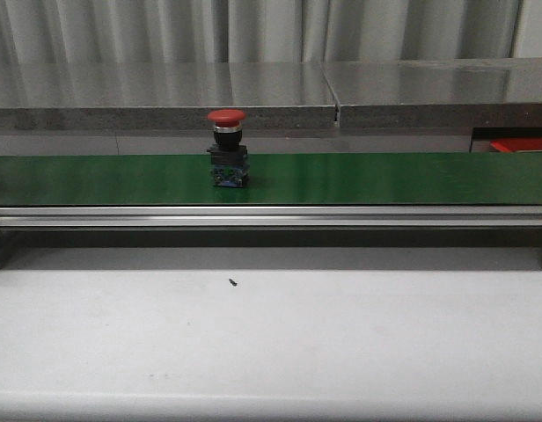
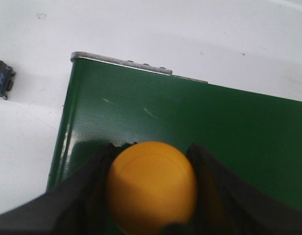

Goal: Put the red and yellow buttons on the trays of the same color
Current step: 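Set the yellow button on the conveyor belt and release it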

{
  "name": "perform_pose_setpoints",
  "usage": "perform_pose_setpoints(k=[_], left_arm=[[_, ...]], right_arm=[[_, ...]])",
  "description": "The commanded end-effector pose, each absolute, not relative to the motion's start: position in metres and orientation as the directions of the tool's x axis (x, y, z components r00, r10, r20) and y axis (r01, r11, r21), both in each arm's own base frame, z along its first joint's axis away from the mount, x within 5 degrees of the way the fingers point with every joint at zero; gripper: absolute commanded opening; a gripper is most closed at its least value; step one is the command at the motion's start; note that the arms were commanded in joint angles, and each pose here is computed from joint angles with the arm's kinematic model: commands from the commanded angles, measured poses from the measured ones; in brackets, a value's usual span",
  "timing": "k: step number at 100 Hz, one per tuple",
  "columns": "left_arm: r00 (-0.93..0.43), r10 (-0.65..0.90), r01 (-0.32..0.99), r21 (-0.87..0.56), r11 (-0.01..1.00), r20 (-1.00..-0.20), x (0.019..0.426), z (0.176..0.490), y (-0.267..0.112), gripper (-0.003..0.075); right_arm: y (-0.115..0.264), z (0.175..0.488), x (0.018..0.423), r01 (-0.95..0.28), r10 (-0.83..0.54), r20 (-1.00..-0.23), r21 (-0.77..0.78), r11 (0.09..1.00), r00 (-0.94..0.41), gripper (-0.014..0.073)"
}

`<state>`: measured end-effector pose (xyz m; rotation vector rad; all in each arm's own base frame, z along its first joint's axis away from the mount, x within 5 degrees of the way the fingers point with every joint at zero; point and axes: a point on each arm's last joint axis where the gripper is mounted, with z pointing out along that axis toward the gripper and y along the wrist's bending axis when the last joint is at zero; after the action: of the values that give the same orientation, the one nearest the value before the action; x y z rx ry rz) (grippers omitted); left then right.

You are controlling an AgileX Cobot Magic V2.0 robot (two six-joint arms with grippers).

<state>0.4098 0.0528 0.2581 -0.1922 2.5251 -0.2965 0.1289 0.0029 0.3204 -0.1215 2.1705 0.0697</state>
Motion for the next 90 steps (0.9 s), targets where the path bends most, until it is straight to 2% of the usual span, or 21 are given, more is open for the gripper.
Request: perform_pose_setpoints(k=[1, 12, 42, 70, 90], left_arm=[[-0.751, -0.203, -0.049, -0.253, 0.966, -0.628, 0.406, 0.293, 0.049, 0.0402], [-0.757, -0.201, -0.048, -0.255, 0.966, -0.621, 0.405, 0.292, 0.048, 0.0477], [-0.747, -0.199, -0.03, -0.266, 0.963, -0.635, 0.407, 0.299, 0.043, 0.0592], [-0.664, -0.178, 0.015, -0.251, 0.968, -0.726, 0.401, 0.344, 0.036, 0.0593], [-0.584, -0.06, 0.127, -0.165, 0.978, -0.81, 0.375, 0.384, 0.018, 0.0589]], right_arm=[[0.002, 0.334, 0.131, -0.104, -0.06, -0.87, -0.011, 0.995, -0.489, -0.0116], [0.002, 0.334, 0.131, -0.104, -0.06, -0.87, -0.011, 0.995, -0.489, -0.0116], [0.002, 0.334, 0.131, -0.104, -0.06, -0.87, -0.011, 0.995, -0.489, -0.0116], [0.002, 0.334, 0.131, -0.104, -0.06, -0.87, -0.011, 0.995, -0.489, -0.0116], [0.002, 0.334, 0.131, -0.104, -0.06, -0.87, -0.011, 0.995, -0.489, -0.0116]])
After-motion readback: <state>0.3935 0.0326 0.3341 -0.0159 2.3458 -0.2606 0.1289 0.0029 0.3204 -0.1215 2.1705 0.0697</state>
